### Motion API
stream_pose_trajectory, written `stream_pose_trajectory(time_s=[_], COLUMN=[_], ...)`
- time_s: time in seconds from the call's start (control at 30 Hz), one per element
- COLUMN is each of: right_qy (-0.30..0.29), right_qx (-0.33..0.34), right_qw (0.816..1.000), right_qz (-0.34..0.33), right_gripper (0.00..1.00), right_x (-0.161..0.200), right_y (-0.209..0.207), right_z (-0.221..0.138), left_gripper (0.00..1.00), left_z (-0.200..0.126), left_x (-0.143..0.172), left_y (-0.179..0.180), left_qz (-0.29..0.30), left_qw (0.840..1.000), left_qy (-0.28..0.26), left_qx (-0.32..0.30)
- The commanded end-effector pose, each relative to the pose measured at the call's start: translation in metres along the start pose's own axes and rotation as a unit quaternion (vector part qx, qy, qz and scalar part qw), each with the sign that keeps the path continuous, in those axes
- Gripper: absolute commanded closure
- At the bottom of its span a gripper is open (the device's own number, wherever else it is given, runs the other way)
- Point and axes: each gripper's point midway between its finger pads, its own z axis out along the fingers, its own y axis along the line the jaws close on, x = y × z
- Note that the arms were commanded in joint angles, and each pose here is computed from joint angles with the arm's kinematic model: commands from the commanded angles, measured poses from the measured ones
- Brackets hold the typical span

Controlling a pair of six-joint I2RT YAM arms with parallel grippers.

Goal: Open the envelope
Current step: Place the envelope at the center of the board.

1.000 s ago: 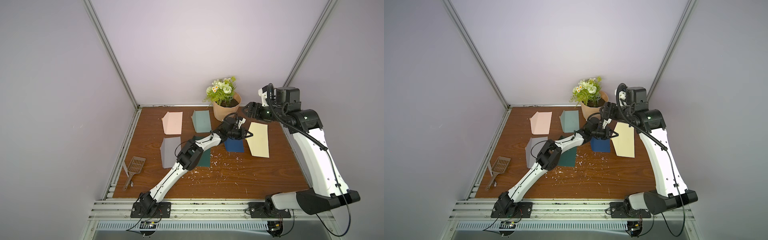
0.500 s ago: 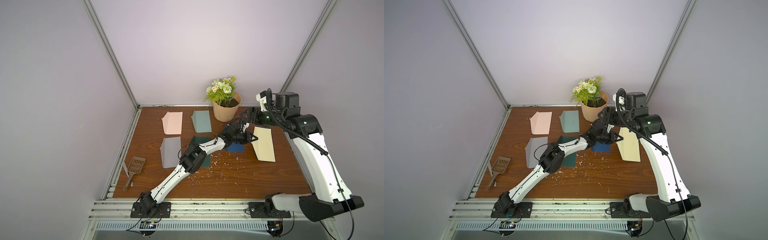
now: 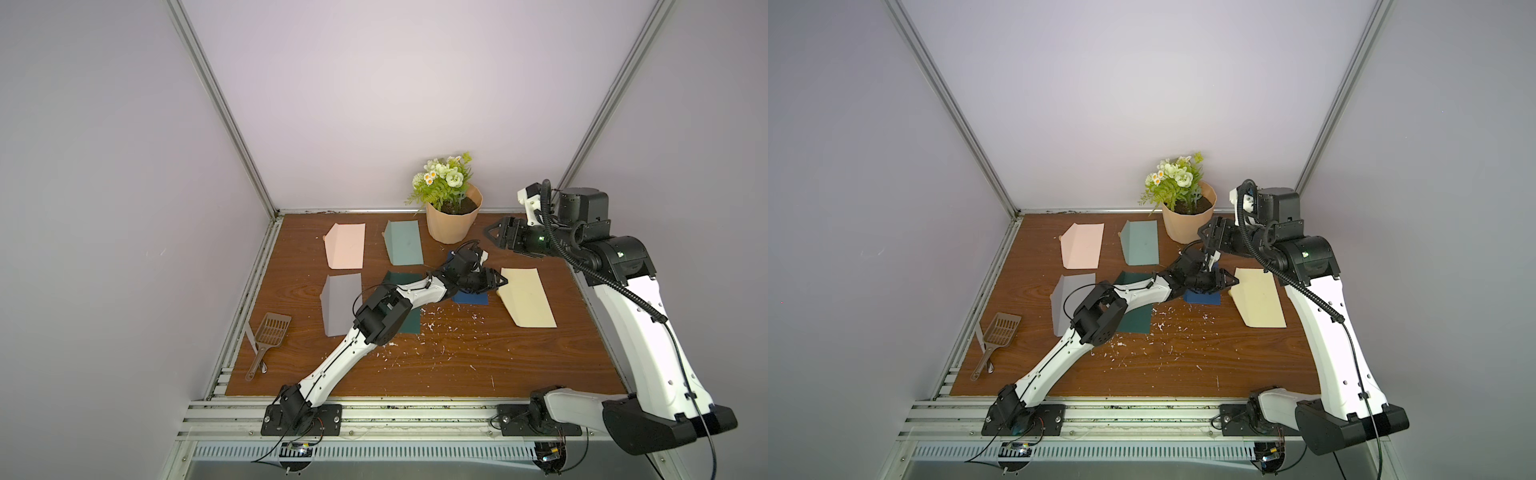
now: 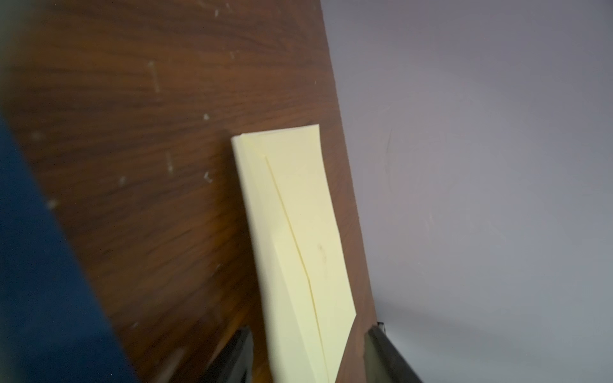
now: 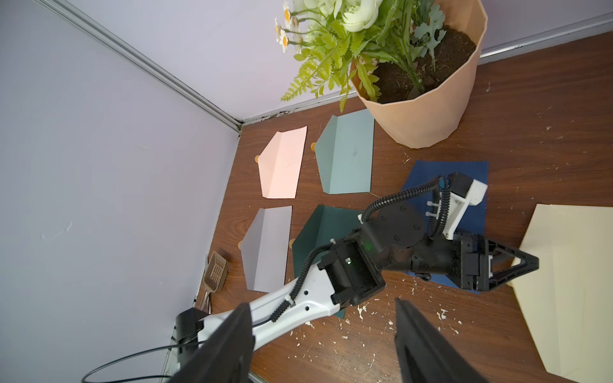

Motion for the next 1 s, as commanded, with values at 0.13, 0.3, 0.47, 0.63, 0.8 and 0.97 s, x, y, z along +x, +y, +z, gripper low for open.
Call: stream_pose_trajectory(time_s=[0.13, 0.3, 0.47, 0.63, 0.8, 0.97], right_qy=[-0.024, -0.022, 0.000, 0.015, -0.007, -0.062], right_qx=[-0.022, -0.020, 0.018, 0.094, 0.160, 0.187], right_qw=[0.999, 1.000, 1.000, 0.995, 0.985, 0.974], right_qz=[0.007, 0.009, 0.002, -0.032, -0.068, -0.113], right_gripper=[0.27, 0.25, 0.22, 0.16, 0.07, 0.01], right_x=[-0.006, -0.005, 0.013, 0.037, 0.051, 0.059], right_y=[0.008, 0.004, -0.025, -0.073, -0.115, -0.139], right_z=[-0.006, 0.005, 0.038, 0.072, 0.092, 0.096], left_gripper=[0.41, 0.36, 0.32, 0.11, 0.05, 0.02], left_z=[-0.077, -0.136, -0.227, -0.358, -0.499, -0.603], left_x=[-0.059, -0.078, -0.098, -0.099, -0.083, -0.055], left_y=[-0.103, -0.157, -0.136, -0.058, 0.015, 0.059], left_qz=[0.164, 0.258, 0.256, 0.209, 0.155, 0.130], left_qw=[0.982, 0.954, 0.933, 0.895, 0.826, 0.734], left_qy=[-0.097, -0.138, -0.193, -0.263, -0.338, -0.408], left_qx=[-0.017, -0.066, -0.166, -0.294, -0.424, -0.528])
